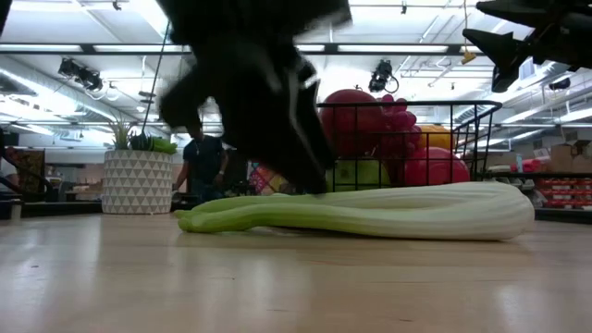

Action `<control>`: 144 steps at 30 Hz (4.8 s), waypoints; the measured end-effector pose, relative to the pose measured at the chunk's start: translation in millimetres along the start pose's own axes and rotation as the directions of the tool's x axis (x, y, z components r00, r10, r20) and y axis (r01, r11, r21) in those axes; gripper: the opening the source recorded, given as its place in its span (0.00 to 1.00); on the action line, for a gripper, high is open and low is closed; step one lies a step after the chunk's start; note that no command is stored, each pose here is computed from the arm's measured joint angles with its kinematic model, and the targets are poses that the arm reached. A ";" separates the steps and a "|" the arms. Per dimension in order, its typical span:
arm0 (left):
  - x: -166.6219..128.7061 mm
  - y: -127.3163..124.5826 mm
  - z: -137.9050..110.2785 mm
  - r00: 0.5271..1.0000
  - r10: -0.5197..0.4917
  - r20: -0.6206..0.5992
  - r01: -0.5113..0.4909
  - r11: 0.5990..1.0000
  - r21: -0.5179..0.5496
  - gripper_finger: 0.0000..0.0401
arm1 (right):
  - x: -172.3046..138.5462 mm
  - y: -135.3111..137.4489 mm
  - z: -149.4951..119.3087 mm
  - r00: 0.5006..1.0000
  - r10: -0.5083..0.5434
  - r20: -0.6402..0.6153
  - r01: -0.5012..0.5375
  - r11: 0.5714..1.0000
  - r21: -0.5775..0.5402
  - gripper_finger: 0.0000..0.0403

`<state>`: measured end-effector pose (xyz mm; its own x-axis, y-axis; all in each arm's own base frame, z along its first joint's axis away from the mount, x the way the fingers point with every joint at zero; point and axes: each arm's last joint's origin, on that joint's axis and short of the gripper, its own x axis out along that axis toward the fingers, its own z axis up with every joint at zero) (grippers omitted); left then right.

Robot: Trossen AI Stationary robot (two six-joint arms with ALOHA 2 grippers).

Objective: Build produce basket
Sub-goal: Put the celery into the wire basket

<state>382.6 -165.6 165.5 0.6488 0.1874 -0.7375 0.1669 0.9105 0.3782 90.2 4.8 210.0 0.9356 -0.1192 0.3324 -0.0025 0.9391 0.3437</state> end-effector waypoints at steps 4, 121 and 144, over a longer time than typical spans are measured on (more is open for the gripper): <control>18.6 -3.3 -9.6 0.992 0.118 -0.047 -0.115 0.991 0.069 0.71 | 0.0 0.1 0.2 1.000 0.004 0.001 -0.004 1.000 0.000 0.47; 3.0 280.7 25.4 0.907 0.349 -0.235 -0.332 0.937 0.109 0.19 | 0.2 0.4 0.6 1.000 0.008 0.007 -0.008 1.000 0.002 0.47; 20.0 293.5 12.8 0.950 0.258 -0.176 -0.077 0.741 0.667 0.22 | 0.2 0.7 1.4 1.000 0.012 0.013 -0.012 1.000 0.004 0.47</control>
<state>454.0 100.7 268.9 0.5284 0.4780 -0.7016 0.5689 0.4140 0.7106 89.9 5.0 211.6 0.9307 -0.1119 0.3482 -0.0153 0.9392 0.3430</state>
